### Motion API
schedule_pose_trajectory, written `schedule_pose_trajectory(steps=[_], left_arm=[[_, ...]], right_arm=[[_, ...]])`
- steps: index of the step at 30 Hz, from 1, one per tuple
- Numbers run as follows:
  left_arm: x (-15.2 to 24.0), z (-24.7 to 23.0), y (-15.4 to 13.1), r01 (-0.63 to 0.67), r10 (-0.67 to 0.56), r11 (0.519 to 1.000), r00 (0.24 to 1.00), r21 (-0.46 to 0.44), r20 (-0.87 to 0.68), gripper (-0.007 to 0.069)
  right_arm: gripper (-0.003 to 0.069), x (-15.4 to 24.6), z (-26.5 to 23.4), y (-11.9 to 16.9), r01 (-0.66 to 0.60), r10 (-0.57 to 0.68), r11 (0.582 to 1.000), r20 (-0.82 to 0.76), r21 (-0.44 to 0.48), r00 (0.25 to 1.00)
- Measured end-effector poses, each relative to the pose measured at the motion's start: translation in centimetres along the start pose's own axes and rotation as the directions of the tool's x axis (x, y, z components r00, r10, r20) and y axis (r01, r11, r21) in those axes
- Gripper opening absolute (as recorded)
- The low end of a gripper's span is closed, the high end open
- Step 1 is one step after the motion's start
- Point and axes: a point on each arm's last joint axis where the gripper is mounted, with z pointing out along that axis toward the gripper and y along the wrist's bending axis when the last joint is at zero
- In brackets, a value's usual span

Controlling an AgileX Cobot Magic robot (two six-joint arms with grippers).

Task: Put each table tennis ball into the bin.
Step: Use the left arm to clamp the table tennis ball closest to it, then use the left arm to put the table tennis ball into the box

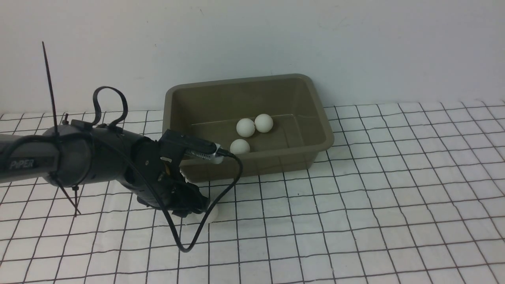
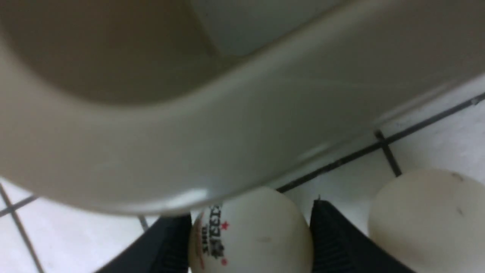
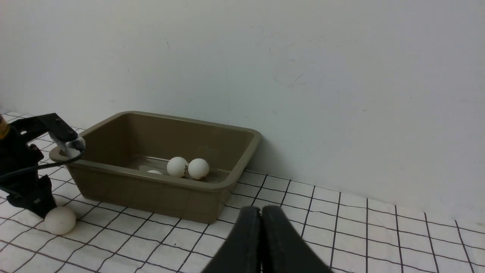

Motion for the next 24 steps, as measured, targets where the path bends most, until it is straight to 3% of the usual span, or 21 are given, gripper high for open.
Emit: schedule_pose_trajectory(steps=[12,24], left_arm=[[0.7,-4.2,0.6,-0.061,0.056,0.997,0.993,-0.051,-0.105,0.0352],[-0.8,-12.5,0.9,-0.040,0.049,0.997,0.989,-0.068,0.140,0.0352]], right_arm=[[-0.0018,0.0,0.0,0.0,0.000,0.000,1.000,0.000,0.000,1.000],[-0.0018,0.0,0.0,0.0,0.000,0.000,1.000,0.001,0.000,1.000]])
